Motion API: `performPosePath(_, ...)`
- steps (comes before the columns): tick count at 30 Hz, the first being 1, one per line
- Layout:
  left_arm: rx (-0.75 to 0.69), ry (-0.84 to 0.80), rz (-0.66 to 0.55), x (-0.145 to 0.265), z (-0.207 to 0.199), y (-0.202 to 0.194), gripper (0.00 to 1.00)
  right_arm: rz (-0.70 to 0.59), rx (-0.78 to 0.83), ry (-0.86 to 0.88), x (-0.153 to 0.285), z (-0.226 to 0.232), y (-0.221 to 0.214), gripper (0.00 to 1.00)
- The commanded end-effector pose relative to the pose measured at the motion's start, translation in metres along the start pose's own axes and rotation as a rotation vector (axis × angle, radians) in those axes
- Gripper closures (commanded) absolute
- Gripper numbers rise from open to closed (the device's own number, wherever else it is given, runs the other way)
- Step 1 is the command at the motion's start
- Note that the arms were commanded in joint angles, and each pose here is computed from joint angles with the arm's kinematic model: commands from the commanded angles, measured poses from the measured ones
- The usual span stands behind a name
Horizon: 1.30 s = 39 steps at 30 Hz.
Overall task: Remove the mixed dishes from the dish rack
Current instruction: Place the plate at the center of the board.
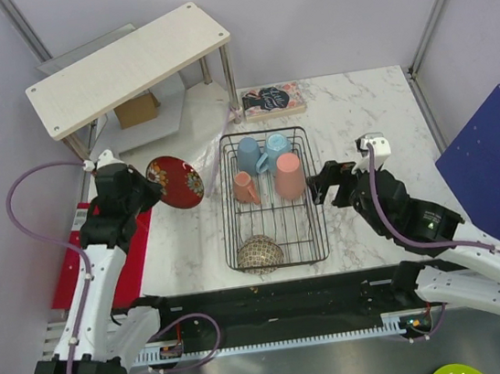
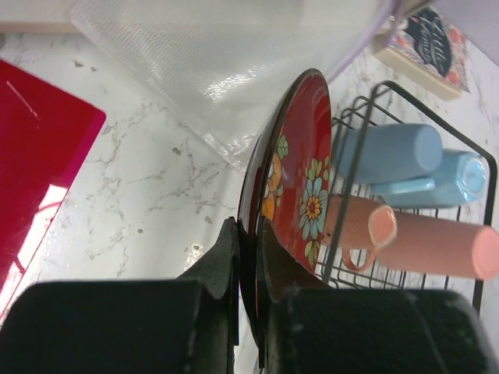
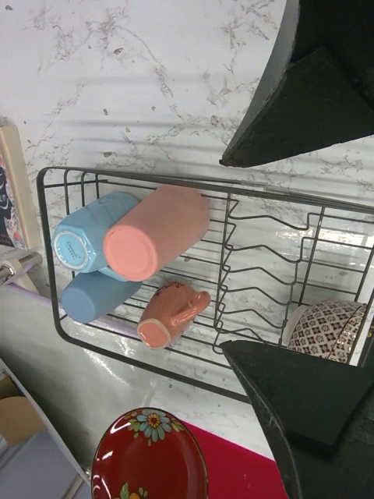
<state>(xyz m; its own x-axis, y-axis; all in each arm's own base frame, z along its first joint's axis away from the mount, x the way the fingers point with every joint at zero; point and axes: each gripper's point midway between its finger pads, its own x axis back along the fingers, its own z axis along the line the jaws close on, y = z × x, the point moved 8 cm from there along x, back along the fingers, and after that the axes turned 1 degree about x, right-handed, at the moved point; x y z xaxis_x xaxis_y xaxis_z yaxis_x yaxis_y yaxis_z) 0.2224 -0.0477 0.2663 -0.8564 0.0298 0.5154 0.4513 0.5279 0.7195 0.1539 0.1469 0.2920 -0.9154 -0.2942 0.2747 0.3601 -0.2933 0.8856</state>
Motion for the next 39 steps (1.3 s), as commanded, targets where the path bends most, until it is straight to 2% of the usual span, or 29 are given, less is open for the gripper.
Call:
performPosePath(1,0.185,-0.044,0.039,-0.030,0.002,0.001,0.98,0.013,0.029,-0.010,0.001,-0.005,-0.007,0.02)
performPosePath(8,0.259,-0.070,0.181,-0.067,0.010,-0.027,0.98,0.014,0.013,-0.005,0.002,-0.012,-0.017,0.02)
performPosePath(13,0.271,-0.048,0.226,-0.080,0.017,-0.040,0.98,0.018,0.002,-0.005,0.002,-0.015,-0.023,0.02)
performPosePath(26,0.244,0.159,0.397,-0.114,0.056,-0.083,0.98,0.024,-0.004,-0.005,0.004,-0.022,-0.031,0.02)
performPosePath(29,0.241,0.196,0.448,-0.118,0.065,-0.092,0.92,0.029,0.000,-0.010,0.004,-0.023,-0.034,0.02)
performPosePath(34,0.239,0.212,0.496,-0.116,0.067,-0.098,0.76,0.043,0.011,-0.020,0.000,-0.023,-0.037,0.02)
performPosePath(39,0.204,0.230,0.490,-0.104,0.068,-0.092,0.69,0.055,0.023,-0.028,-0.003,-0.022,-0.040,0.02)
